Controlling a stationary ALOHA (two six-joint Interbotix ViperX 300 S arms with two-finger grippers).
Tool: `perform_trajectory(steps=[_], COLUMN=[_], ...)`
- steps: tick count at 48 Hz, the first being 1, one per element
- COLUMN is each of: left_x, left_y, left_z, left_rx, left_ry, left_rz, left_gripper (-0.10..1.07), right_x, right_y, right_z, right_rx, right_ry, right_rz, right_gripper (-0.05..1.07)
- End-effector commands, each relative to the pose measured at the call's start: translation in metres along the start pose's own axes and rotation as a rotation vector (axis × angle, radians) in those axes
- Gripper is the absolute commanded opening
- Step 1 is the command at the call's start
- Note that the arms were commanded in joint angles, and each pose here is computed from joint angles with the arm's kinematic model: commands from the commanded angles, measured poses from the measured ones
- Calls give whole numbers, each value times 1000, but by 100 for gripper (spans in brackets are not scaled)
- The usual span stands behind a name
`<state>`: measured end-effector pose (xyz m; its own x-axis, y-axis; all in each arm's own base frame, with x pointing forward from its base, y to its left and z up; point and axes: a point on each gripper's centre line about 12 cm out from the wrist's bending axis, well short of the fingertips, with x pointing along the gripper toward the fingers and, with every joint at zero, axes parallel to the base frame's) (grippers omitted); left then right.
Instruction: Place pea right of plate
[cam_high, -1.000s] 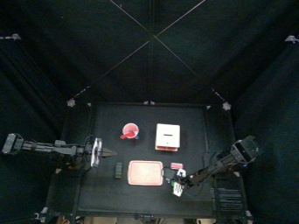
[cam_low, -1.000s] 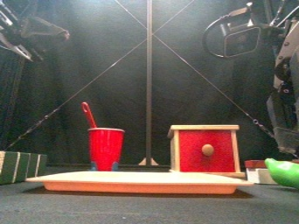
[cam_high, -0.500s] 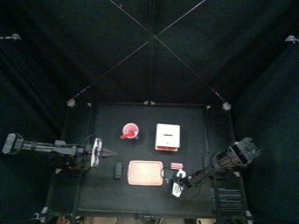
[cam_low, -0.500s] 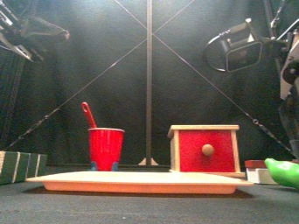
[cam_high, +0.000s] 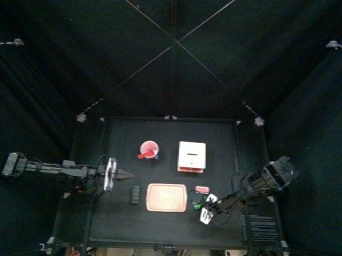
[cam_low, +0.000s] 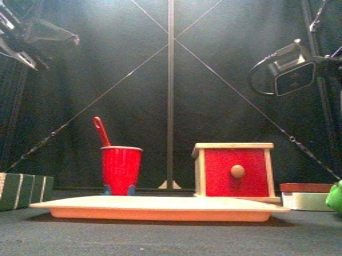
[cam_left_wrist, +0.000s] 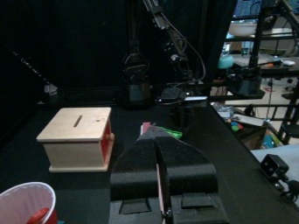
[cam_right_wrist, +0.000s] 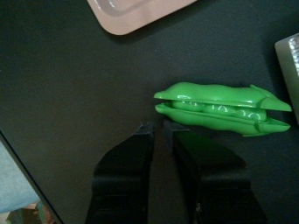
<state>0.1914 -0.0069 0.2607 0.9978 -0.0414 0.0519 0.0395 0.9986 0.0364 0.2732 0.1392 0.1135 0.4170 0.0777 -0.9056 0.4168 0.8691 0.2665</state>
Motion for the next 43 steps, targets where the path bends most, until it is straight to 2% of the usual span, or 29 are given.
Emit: perform_trajectory(steps=[1,13,31,43], left_x=[2,2,2,2], left_y=[1,0,1,1], left_z=[6,5,4,5], left_rx=[2,2,2,2], left_ry=[-18,-17,-15,-17], left_rz=[3,2,5,5], left_gripper=[-3,-3,-3,-3], right_x=[-13,-11,-10,-12], right_y=[10,4,-11,-9], right_z=[4,8,32,39], right_rx=[-9,-53,-72,-90], right_ry=[-27,-46,-107,-131], right_rz=[47,24,-13,-7], right_gripper=[59,59,59,59])
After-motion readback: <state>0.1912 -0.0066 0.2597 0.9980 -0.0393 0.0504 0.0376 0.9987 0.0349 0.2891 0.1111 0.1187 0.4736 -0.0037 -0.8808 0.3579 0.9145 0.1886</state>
